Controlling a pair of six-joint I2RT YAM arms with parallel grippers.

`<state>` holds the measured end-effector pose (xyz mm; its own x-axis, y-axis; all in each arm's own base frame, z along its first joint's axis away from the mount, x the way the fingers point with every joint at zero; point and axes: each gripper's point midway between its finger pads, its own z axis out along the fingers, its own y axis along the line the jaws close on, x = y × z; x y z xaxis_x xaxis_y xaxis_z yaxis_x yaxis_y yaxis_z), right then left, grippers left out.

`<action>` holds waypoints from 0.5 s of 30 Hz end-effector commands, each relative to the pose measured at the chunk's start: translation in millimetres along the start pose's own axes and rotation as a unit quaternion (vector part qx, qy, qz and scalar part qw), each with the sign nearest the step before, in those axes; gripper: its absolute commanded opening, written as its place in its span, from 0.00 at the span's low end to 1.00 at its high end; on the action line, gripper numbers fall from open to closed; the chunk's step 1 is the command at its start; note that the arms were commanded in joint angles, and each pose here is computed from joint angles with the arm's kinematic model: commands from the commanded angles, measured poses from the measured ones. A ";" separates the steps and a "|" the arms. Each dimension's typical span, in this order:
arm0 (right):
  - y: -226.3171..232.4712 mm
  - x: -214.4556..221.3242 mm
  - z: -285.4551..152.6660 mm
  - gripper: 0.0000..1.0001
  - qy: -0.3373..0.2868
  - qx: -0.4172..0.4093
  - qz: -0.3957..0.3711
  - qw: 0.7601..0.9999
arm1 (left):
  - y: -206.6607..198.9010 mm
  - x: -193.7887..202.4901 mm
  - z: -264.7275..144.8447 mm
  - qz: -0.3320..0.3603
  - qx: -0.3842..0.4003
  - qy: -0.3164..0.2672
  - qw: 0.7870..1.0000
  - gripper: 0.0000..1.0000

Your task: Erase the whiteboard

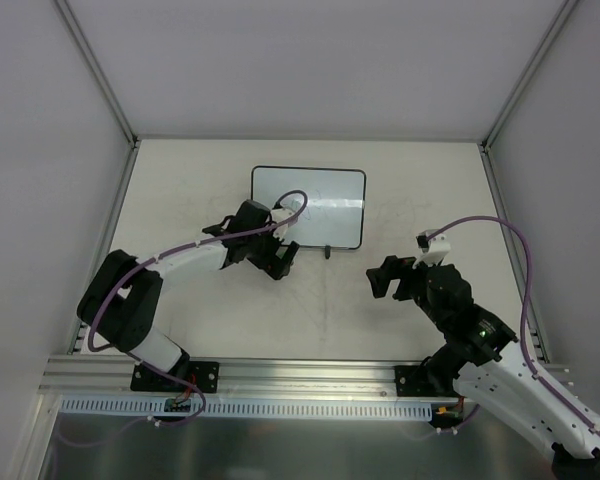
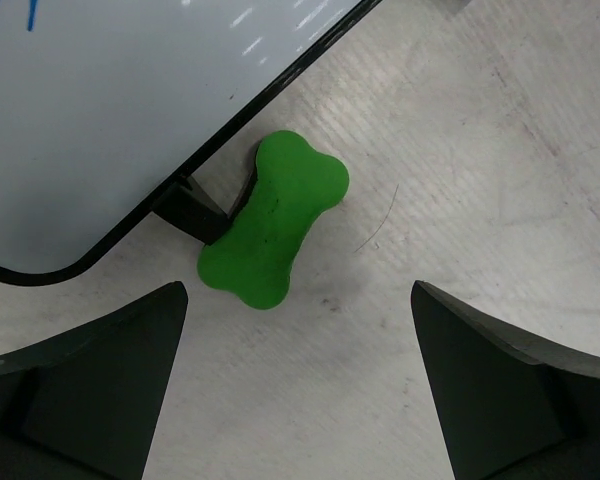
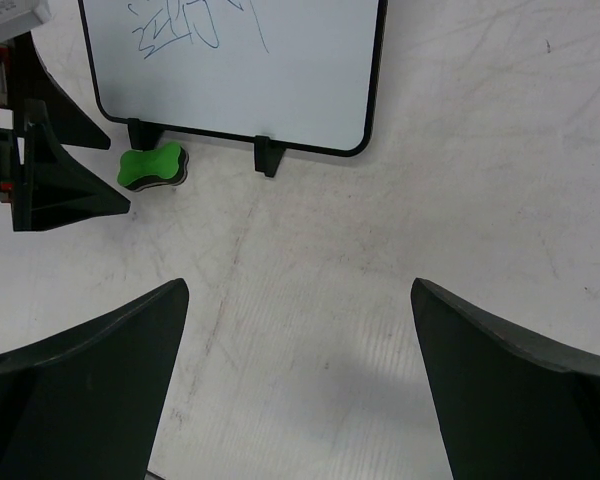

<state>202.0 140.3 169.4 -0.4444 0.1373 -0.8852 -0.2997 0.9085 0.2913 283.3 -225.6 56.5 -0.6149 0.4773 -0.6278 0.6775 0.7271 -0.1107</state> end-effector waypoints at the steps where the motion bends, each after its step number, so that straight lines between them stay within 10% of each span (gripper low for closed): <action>1: 5.6 -20.8 -4.3 0.99 -0.028 -0.009 0.004 1.000 | 0.0 -7.1 7.0 0.011 0.015 -0.002 1.000 0.96; 15: 4.8 -20.7 -6.4 0.99 -0.033 -0.013 0.007 0.999 | 9.6 -21.1 17.5 0.017 0.006 -0.002 1.000 0.95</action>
<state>202.4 138.1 172.9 -0.4339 0.1497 -0.8884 -0.2973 0.9071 0.2981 293.4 -231.6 42.7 -0.6304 0.4963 -0.5969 0.6830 0.7200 -0.1226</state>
